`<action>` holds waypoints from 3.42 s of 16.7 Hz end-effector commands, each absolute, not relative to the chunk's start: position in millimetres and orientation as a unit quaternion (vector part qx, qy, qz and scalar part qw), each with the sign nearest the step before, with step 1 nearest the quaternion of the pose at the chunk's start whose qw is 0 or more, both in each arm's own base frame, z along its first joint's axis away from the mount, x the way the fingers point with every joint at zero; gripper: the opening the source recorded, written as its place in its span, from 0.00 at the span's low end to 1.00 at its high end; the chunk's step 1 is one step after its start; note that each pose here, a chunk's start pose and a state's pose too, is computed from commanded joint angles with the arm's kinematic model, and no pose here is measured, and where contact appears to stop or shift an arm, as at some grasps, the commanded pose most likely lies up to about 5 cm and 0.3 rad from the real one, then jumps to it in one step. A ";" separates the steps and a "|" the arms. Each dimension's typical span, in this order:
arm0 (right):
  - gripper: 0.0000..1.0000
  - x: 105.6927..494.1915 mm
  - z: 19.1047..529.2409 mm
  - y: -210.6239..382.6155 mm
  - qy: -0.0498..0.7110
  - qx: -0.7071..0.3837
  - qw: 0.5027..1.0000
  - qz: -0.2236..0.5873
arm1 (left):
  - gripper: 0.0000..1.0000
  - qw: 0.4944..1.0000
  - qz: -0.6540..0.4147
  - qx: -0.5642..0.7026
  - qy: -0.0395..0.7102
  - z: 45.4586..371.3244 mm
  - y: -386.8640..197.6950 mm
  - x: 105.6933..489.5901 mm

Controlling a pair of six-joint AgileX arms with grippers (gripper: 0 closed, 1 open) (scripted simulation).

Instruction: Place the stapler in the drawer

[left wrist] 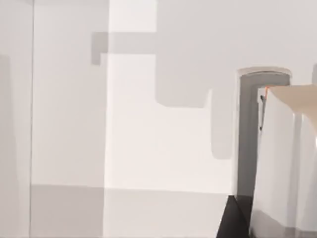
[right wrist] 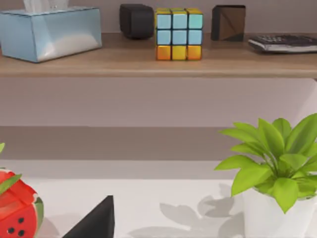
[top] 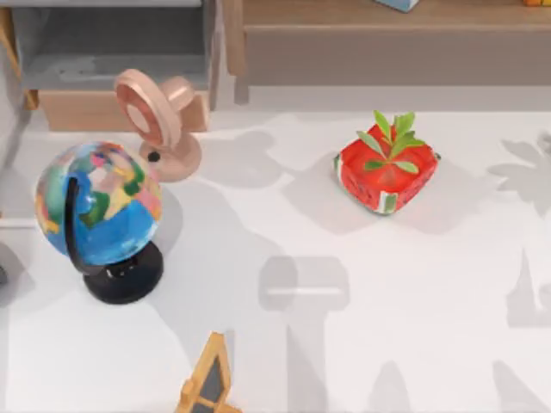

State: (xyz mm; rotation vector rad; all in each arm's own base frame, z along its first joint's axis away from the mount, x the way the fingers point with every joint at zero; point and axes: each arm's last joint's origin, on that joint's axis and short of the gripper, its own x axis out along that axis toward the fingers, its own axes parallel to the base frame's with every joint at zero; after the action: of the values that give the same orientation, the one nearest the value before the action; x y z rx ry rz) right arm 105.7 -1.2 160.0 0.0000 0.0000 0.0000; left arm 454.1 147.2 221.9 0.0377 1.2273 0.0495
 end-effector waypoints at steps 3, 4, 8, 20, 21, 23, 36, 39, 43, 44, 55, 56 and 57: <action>1.00 105.7 160.0 -1.2 0.000 0.000 1.000 0.000 | 0.00 0.785 -0.010 0.009 0.619 170.9 176.4 451.1; 1.00 105.7 160.0 -1.2 0.000 0.000 1.000 0.000 | 0.00 0.776 -0.019 0.006 0.630 161.8 176.9 449.5; 1.00 105.7 160.0 -1.2 0.000 0.000 1.000 0.000 | 0.00 0.775 -0.020 0.005 0.632 160.3 177.0 449.2; 1.00 105.7 160.0 -1.2 0.000 0.000 1.000 0.000 | 0.00 0.809 -0.049 -0.053 0.583 208.1 190.5 453.4; 1.00 105.7 160.0 -1.2 0.000 0.000 1.000 0.000 | 0.00 0.809 -0.047 -0.051 0.584 205.9 190.5 453.8; 1.00 105.7 160.0 -1.2 0.000 0.000 1.000 0.000 | 0.00 0.803 -0.042 -0.041 0.593 192.1 188.8 455.4; 1.00 105.7 160.0 -1.2 0.000 0.000 1.000 0.000 | 0.15 0.775 -0.020 0.005 0.632 150.4 176.9 450.8; 1.00 105.7 160.0 -1.2 0.000 0.000 1.000 0.000 | 0.38 0.775 -0.020 0.005 0.632 150.4 176.9 450.8; 1.00 105.7 160.0 -1.2 0.000 0.000 1.000 0.000 | 0.68 0.775 -0.020 0.005 0.632 150.4 176.9 450.8; 1.00 105.7 160.0 -1.2 0.000 0.000 1.000 0.000 | 0.75 0.775 -0.020 0.005 0.632 150.4 176.9 450.8; 1.00 105.7 160.0 -1.2 0.000 0.000 1.000 0.000 | 1.00 0.775 -0.020 0.005 0.632 150.4 176.9 450.8; 1.00 105.7 160.0 -1.2 0.000 0.000 1.000 0.000 | 1.00 0.775 -0.019 0.004 0.632 150.4 178.2 450.3; 1.00 105.7 160.0 -1.2 0.000 0.000 1.000 0.000 | 1.00 0.775 -0.019 0.004 0.632 150.4 178.2 450.3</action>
State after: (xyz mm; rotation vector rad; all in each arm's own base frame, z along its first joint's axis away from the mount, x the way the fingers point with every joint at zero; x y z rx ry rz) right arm 105.7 -1.2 160.0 0.0000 0.0000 0.0000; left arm 450.3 178.2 150.4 0.0091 1.3687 -0.0414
